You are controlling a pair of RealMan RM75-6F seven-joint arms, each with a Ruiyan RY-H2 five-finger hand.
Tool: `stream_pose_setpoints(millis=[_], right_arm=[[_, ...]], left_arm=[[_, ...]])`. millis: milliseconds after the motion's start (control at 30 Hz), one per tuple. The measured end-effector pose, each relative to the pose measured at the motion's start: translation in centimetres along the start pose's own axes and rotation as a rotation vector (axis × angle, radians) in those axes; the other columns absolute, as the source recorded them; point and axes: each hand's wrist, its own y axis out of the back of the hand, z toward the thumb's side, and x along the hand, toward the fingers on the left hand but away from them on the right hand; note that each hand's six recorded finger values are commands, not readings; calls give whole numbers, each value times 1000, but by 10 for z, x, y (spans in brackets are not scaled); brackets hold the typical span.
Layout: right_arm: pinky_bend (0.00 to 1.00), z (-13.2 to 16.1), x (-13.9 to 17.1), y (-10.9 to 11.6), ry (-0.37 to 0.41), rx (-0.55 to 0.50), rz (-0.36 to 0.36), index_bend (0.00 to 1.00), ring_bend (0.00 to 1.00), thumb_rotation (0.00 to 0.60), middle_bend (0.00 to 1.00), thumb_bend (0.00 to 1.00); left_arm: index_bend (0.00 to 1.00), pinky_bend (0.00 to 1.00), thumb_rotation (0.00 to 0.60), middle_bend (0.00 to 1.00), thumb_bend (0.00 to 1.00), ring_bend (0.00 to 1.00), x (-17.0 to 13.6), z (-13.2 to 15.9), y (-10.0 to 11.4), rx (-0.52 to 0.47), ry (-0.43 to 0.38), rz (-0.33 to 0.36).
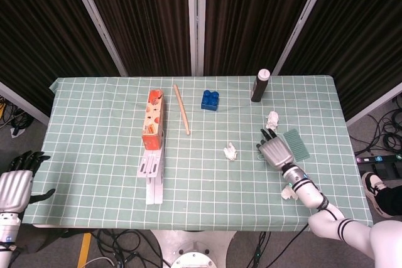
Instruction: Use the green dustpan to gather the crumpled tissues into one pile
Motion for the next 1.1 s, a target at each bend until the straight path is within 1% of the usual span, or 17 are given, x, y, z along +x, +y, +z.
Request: stream_pose_setpoints(millis=[100, 200, 333, 433, 533, 700, 867, 1000, 1100], right_arm=[[104, -3, 2, 3, -10, -4, -16, 595, 142, 600, 524, 359], [107, -12, 7, 11, -29, -15, -57, 635, 168, 600, 552, 408], [137, -35, 21, 33, -68, -44, -133, 653, 172, 600, 558, 423], [147, -58, 30, 47, -97, -87, -162, 657, 172, 600, 557, 423], [148, -71, 28, 57, -102, -163, -179, 662, 172, 600, 557, 424], [148, -82, 7, 73, -74, -302, -196, 668, 189, 600, 561, 427], [148, -89, -23, 83, -40, -388, -199, 673, 197, 600, 564, 428], [148, -87, -47, 83, -13, -440, -174, 673, 196, 600, 562, 428], [148, -75, -60, 82, 26, -516, -145, 674, 196, 600, 560, 428]], left_arm=[[228, 144, 600, 167, 1, 93, 0, 0, 0, -2, 0, -1], [229, 144, 600, 167, 1, 93, -1, 1, 1, -2, -4, 2], [228, 144, 600, 167, 1, 93, -3, 2, 3, -3, -7, 2], [228, 144, 600, 167, 1, 93, -5, 4, 5, -5, -11, 0], [228, 144, 600, 167, 1, 93, -6, 6, 6, 3, -10, -2], [228, 144, 600, 167, 1, 93, -8, 12, 12, 12, -17, -2], [228, 144, 600, 167, 1, 93, -12, 16, 19, 29, -10, 1], [228, 144, 600, 167, 1, 93, -14, 19, 24, 36, -4, -2], [228, 144, 600, 167, 1, 93, -16, 21, 28, 39, 3, 0]])
